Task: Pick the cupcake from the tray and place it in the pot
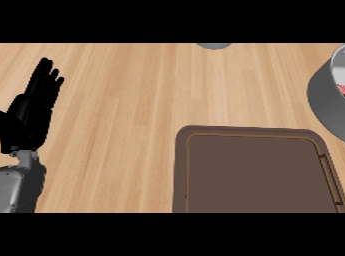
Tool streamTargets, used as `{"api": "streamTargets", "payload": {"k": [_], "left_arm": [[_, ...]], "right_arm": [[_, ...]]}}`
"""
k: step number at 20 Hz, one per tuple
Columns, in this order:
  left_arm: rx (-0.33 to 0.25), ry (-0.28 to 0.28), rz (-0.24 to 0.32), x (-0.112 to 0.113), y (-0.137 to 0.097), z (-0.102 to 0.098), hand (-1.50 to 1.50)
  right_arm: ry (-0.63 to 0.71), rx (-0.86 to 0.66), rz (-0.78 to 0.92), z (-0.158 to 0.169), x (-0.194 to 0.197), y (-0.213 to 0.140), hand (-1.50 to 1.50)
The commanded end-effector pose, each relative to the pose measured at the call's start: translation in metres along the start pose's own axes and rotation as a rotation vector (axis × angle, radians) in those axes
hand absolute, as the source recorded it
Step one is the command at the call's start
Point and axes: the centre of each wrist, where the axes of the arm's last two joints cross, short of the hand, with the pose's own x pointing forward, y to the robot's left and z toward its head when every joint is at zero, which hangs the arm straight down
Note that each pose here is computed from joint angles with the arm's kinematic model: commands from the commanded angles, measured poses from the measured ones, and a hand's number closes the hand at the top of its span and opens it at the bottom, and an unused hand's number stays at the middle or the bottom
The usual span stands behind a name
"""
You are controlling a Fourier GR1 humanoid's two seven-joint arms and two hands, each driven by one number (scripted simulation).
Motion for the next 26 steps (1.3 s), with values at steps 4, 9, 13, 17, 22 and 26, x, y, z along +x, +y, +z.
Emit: {"api": "streamTargets", "payload": {"k": [4,9,13,17,22,26], "left_arm": [[0.011,-0.007,0.01,0.004,0.01,0.005,0.0],[0.018,-0.001,-0.014,0.0,0.009,0.003,0.0],[0.012,0.013,0.003,-0.009,0.008,0.004,0.0],[0.016,0.011,-0.002,-0.014,0.005,0.004,0.0],[0.018,-0.007,0.015,0.005,0.003,-0.001,0.0],[0.014,-0.006,0.007,-0.003,0.005,0.007,0.0]], "right_arm": [[-0.07,-0.091,-0.365,0.003,-0.012,-0.017,-1.5],[-0.072,-0.142,-0.519,0.009,-0.024,-0.045,-1.5],[-0.053,-0.139,-0.531,0.026,-0.044,-0.08,-1.5],[-0.042,-0.118,-0.548,0.039,-0.055,-0.104,-1.5],[-0.059,-0.099,-0.558,0.062,-0.072,-0.142,-1.5],[-0.061,-0.085,-0.537,0.078,-0.086,-0.143,-1.5]]}}
